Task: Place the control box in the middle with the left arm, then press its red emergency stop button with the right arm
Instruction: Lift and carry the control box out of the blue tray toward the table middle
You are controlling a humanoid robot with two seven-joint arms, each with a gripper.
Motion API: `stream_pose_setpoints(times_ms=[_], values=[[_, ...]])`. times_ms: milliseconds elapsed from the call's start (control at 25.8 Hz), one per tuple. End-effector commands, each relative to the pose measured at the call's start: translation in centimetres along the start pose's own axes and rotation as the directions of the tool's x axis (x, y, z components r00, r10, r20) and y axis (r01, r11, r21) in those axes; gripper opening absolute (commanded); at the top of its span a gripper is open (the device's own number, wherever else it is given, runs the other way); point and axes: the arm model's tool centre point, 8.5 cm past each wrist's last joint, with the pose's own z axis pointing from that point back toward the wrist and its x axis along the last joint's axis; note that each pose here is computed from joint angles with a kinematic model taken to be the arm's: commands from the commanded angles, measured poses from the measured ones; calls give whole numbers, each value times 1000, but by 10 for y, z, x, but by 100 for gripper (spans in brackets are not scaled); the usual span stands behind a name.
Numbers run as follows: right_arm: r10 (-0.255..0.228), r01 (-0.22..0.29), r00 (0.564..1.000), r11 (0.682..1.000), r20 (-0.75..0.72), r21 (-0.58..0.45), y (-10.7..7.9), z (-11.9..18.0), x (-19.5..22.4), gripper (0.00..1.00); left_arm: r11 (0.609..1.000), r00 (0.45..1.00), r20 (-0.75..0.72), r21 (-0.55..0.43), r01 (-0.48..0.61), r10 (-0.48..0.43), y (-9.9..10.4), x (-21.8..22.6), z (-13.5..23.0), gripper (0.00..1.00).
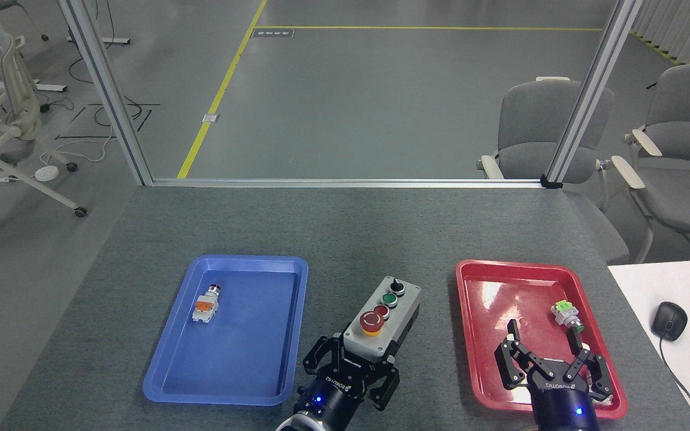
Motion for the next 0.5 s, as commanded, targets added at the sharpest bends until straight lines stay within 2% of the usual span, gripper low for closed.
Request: stream_pose_setpoints(times_ms=[0,194,465], values=[[1,-1,1000,1000,10,4,2,1,3,99,999,1000,20,-31,24,-23,-10,15,-6,0],[2,-2,1000,1000,10,4,1,1,3,99,993,996,28,-83,84,-82,-22,16,-16,0],[0,0,1000,1000,17,6,2,1,7,99,987,991,74,-111,117,-109,-29,22,-20,0]])
